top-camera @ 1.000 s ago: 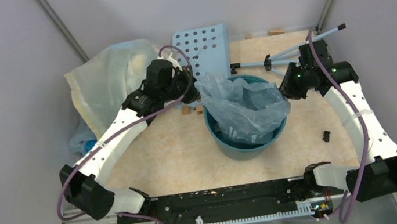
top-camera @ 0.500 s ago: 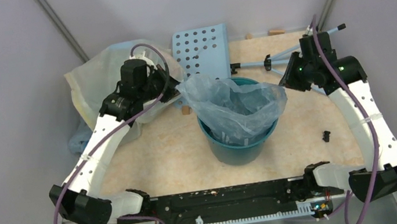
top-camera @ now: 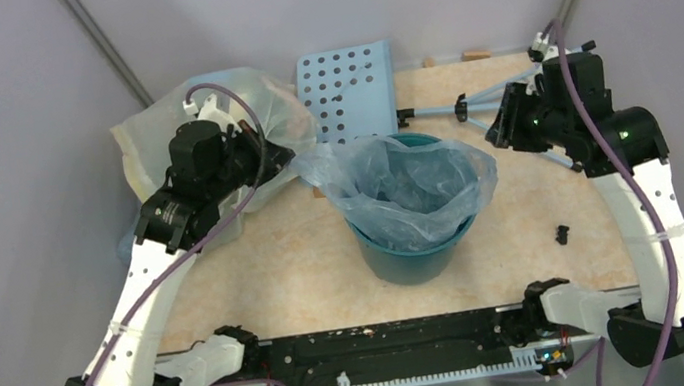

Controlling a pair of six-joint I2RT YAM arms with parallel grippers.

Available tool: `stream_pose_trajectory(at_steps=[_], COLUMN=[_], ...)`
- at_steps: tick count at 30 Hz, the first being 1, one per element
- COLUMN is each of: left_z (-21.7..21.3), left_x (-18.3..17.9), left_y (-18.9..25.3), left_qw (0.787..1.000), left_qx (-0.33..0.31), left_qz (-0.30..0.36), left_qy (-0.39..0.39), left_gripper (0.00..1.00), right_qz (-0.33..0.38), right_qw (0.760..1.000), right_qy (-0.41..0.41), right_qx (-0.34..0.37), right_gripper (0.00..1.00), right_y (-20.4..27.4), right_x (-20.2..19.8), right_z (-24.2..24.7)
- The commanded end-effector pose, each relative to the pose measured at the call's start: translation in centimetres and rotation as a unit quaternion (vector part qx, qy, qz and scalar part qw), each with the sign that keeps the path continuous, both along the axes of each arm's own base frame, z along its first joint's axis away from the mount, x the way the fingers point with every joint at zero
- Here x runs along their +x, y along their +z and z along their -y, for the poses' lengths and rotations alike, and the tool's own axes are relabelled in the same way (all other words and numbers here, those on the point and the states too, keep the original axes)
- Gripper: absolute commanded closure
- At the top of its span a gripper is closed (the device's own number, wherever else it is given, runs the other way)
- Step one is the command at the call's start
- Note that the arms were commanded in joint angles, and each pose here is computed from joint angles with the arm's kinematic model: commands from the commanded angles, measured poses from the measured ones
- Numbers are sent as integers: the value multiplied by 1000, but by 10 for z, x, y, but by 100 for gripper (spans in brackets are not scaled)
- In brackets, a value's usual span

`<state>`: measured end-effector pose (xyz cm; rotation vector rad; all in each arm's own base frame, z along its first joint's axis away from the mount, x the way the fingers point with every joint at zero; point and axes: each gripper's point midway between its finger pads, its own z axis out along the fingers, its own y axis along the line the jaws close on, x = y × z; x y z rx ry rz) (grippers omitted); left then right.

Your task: Put the trash bags into the trash bin

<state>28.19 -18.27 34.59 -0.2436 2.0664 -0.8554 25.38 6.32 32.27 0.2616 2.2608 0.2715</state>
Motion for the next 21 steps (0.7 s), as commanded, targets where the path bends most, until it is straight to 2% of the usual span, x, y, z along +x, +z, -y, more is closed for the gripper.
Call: stream_pose_trajectory(at_steps=[1, 4, 7, 9, 13, 16, 21], left_z=[-3, -3, -3, -1, 2, 4, 7], left_x=[0, 0, 0, 0, 1, 4, 6], left_y=[24, 32, 42, 46, 55, 61, 66], left_qw=[998, 998, 997, 996, 994, 994, 993], left_qx=[12, 12, 11, 10, 6, 7, 3], left_qz=[54, 64, 80, 86, 99, 107, 111], left_qy=[-13, -16, -18, -24, -33, -34, -41], left_gripper=[100, 100, 100, 100, 100, 100, 100], right_qz=[112, 169, 211, 226, 212, 191, 184], right_qw=[970, 940, 918, 902, 870, 846, 842], right_qy=[210, 289, 330, 365, 444, 488, 487], right_qx=[48, 67, 65, 46, -30, -95, -142], right_gripper=[54, 50, 59, 61, 57, 58, 58], right_y=[56, 74, 77, 74, 52, 28, 17], right_x=[-2, 0, 7, 10, 11, 12, 22], right_z=[-60, -84, -100, -111, -138, -153, -155])
